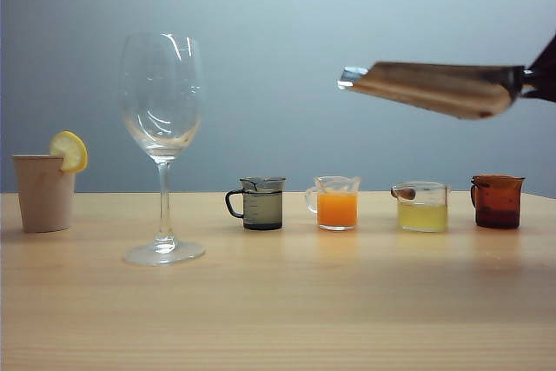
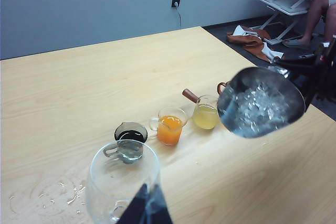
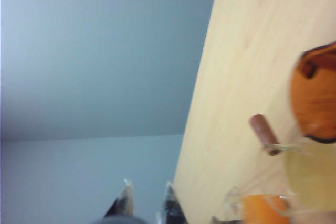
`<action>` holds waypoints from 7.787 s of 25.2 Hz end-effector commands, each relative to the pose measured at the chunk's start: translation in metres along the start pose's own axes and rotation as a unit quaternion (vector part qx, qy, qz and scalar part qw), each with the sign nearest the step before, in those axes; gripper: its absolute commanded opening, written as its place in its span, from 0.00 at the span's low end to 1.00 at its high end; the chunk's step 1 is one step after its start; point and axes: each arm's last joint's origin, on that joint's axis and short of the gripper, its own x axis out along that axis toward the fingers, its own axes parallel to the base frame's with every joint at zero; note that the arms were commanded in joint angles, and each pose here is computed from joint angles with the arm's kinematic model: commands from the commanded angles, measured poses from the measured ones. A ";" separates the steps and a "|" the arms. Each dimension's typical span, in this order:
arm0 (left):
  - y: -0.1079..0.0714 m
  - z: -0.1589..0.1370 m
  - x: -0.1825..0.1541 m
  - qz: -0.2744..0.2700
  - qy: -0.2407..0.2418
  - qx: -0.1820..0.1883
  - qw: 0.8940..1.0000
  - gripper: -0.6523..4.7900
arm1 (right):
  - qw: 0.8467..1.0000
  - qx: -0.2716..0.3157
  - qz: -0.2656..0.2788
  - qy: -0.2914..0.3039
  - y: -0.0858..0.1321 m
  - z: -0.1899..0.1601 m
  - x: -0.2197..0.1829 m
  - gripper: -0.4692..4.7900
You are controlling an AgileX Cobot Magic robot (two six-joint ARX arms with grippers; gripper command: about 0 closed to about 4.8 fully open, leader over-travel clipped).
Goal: Pick up the ice scoop on the desk filled with ice cubes, pour the ice into the goblet, and finally put the scoop back on the table.
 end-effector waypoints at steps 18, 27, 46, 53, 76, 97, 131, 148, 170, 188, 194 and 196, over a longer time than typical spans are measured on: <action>0.000 -0.003 -0.001 0.002 0.020 0.018 1.000 0.11 | 0.999 -0.002 0.028 0.024 0.078 -0.018 0.039 0.08; 0.000 -0.004 -0.001 0.002 0.021 0.020 1.000 0.11 | 0.999 -0.017 0.030 0.032 0.103 -0.038 0.050 0.08; 0.000 -0.004 -0.001 0.001 0.022 0.020 1.000 0.11 | 0.999 -0.017 0.023 0.045 0.128 -0.074 0.060 0.08; 0.000 -0.004 -0.001 0.001 0.022 0.020 1.000 0.11 | 0.998 -0.018 0.028 0.057 0.138 -0.082 0.061 0.08; 0.000 -0.004 -0.001 0.001 0.022 0.020 1.000 0.11 | 0.997 -0.037 0.007 0.061 0.149 -0.119 0.063 0.08; 0.000 -0.004 -0.001 0.001 0.024 0.019 1.000 0.11 | 0.996 -0.063 -0.008 0.057 0.149 -0.129 0.068 0.08; 0.000 -0.005 -0.001 0.001 0.030 0.018 0.999 0.11 | 0.994 -0.101 -0.014 0.043 0.149 -0.140 0.072 0.08; 0.000 -0.005 -0.001 0.001 0.030 0.018 0.999 0.11 | 0.992 -0.115 -0.015 0.040 0.147 -0.140 0.075 0.08; 0.000 -0.006 -0.001 0.001 0.032 0.017 0.999 0.11 | 0.990 -0.132 -0.012 0.037 0.147 -0.143 0.075 0.08; 0.000 -0.006 -0.001 0.001 0.032 0.017 0.999 0.11 | 0.987 -0.159 -0.001 0.033 0.155 -0.143 0.075 0.08; 0.000 -0.006 -0.001 0.001 0.032 0.017 0.999 0.11 | 0.987 -0.159 -0.002 0.035 0.153 -0.143 0.077 0.08; 0.000 -0.006 -0.001 0.001 0.032 0.017 0.999 0.11 | 0.986 -0.159 0.002 0.040 0.153 -0.148 0.078 0.08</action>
